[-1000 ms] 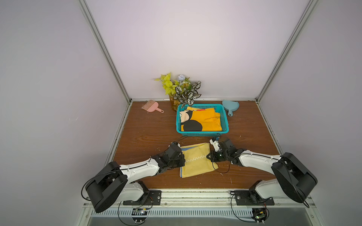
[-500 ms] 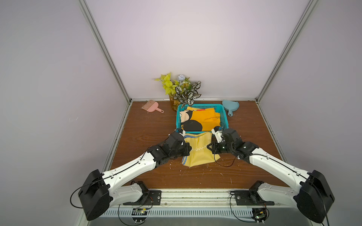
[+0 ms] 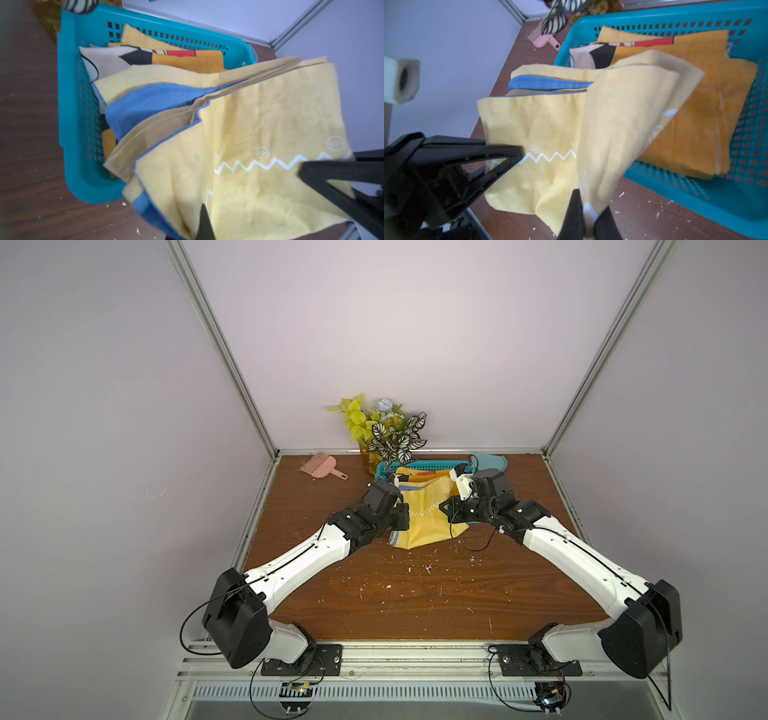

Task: Put the folded pillowcase in the basket
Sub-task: Place the pillowcase in the basket, then reset both arms

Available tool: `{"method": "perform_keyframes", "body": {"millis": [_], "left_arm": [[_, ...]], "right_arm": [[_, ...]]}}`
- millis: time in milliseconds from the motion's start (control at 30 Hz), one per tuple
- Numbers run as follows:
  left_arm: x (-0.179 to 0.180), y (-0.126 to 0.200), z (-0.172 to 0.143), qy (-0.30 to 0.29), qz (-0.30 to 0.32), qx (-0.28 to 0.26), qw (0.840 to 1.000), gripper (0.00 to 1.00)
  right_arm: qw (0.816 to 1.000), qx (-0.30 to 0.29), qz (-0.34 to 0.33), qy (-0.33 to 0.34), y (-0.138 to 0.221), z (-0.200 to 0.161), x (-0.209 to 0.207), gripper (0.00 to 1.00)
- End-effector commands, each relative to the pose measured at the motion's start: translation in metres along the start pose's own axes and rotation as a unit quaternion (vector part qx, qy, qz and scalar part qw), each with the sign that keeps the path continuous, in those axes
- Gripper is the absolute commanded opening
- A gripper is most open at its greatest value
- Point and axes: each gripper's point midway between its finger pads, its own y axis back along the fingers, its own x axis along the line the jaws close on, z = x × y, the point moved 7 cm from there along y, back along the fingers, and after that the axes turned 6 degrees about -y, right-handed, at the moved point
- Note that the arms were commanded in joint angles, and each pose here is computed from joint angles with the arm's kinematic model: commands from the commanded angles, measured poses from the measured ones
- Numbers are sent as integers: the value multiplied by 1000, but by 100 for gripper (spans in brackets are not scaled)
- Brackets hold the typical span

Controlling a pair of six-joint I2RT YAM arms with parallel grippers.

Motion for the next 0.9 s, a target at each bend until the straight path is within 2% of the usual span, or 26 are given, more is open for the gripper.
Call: {"method": "perform_keyframes", "body": {"millis": [0,367,467,533,567,633,700,800,867], "left_arm": [[11,-13,33,-28,16,-45,998,0],[56,-101,80,-23,24,-41,999,0],[63,-123,75,-22,20,-8,1000,2],[66,-130,70,-21,24,8,999,18],[67,-130,67,-20,27,10,999,22],[70,-124,64,-17,33,0,999,37],[71,-114,66,-17,40,-16,999,61],[71,-98,67,-18,50,-24,998,71],[68,-83,75,-18,52,-41,998,84]], "right_arm": [[1000,-26,-7,15,-9,32,-11,0],[999,-22,-32,-11,-90,93,-60,0],[999,-6,-40,-19,-108,96,-68,4],[999,8,-41,-23,-115,92,-71,10],[999,9,-39,-26,-115,90,-72,15],[999,6,-36,-31,-113,87,-72,22],[999,-1,-41,-31,-106,85,-71,29],[998,-19,-50,-24,-90,90,-67,42],[998,-31,-58,-17,-76,94,-64,48]]}}
